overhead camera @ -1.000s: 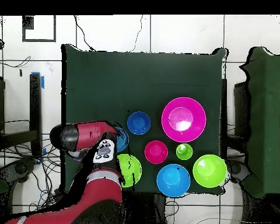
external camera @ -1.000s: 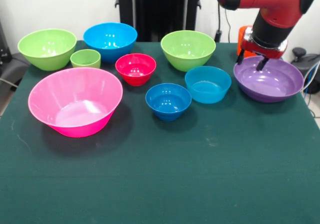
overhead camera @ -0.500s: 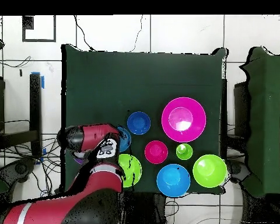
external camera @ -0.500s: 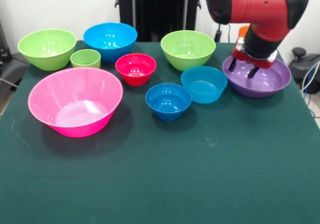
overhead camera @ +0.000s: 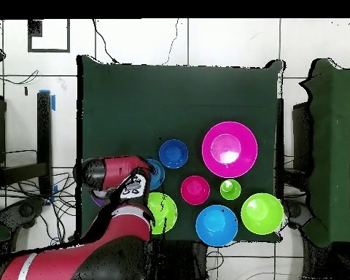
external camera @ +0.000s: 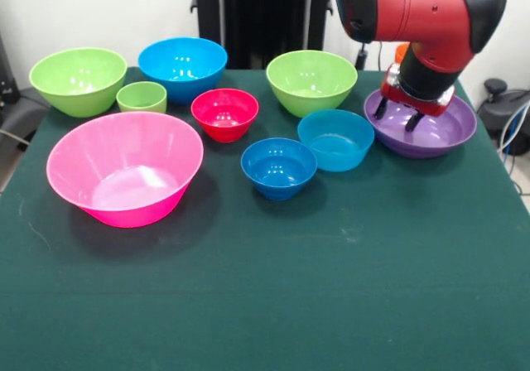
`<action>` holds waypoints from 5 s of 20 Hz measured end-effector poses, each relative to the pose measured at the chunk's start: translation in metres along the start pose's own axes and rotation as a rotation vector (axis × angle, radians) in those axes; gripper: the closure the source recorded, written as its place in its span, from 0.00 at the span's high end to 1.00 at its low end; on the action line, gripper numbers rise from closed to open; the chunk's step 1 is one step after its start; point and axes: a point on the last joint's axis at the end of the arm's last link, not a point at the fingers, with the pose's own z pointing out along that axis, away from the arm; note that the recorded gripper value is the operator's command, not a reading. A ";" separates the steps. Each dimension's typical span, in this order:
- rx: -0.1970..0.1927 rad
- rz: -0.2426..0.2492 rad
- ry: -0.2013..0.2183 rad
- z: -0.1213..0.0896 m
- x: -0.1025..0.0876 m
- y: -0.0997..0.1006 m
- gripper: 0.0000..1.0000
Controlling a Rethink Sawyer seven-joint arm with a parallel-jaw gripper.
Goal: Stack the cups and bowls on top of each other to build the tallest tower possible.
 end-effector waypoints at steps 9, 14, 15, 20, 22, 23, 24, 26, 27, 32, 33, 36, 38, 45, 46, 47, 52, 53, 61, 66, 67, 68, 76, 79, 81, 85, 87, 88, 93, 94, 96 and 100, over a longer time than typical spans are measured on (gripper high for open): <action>0.005 -0.004 -0.008 -0.002 0.005 0.005 1.00; -0.007 -0.003 -0.027 -0.014 0.001 0.006 1.00; -0.013 -0.002 -0.037 -0.021 -0.001 0.007 1.00; -0.033 0.005 -0.061 -0.040 -0.007 0.006 1.00; -0.046 0.016 -0.074 -0.051 -0.014 0.003 1.00; -0.050 0.021 -0.076 -0.054 -0.017 0.001 1.00; -0.054 0.026 -0.079 -0.057 -0.019 -0.001 1.00; -0.063 0.041 -0.081 -0.065 -0.026 -0.007 1.00; -0.066 0.047 -0.082 -0.068 -0.029 -0.010 1.00; -0.082 0.083 -0.083 -0.082 -0.044 -0.026 1.00; -0.086 0.091 -0.083 -0.084 -0.048 -0.030 1.00; -0.089 0.101 -0.082 -0.085 -0.051 -0.034 1.00; -0.090 0.107 -0.080 -0.085 -0.054 -0.037 1.00; -0.090 0.121 -0.070 -0.086 -0.052 -0.047 1.00; -0.088 0.121 -0.066 -0.085 -0.050 -0.048 1.00; -0.087 0.121 -0.065 -0.085 -0.049 -0.048 1.00; -0.078 0.122 -0.045 -0.081 -0.038 -0.053 1.00; -0.076 0.122 -0.042 -0.080 -0.037 -0.054 1.00; -0.065 0.121 -0.010 -0.073 -0.021 -0.060 1.00; -0.064 0.131 0.006 -0.069 -0.020 -0.066 1.00; -0.064 0.136 0.011 -0.067 -0.021 -0.068 1.00; -0.064 0.138 0.014 -0.066 -0.022 -0.069 1.00; -0.069 0.155 0.027 -0.063 -0.026 -0.077 1.00; -0.062 0.157 0.041 -0.055 -0.025 -0.078 1.00; -0.059 0.156 0.048 -0.051 -0.024 -0.078 1.00; -0.052 0.154 0.062 -0.043 -0.022 -0.078 1.00; -0.050 0.153 0.068 -0.040 -0.021 -0.077 1.00; -0.048 0.152 0.071 -0.038 -0.020 -0.077 1.00; -0.049 0.150 0.074 -0.037 -0.019 -0.076 1.00; -0.049 0.150 0.074 -0.037 -0.019 -0.076 1.00; -0.049 0.150 0.074 -0.037 -0.019 -0.076 1.00; -0.052 0.146 0.075 -0.037 -0.018 -0.073 1.00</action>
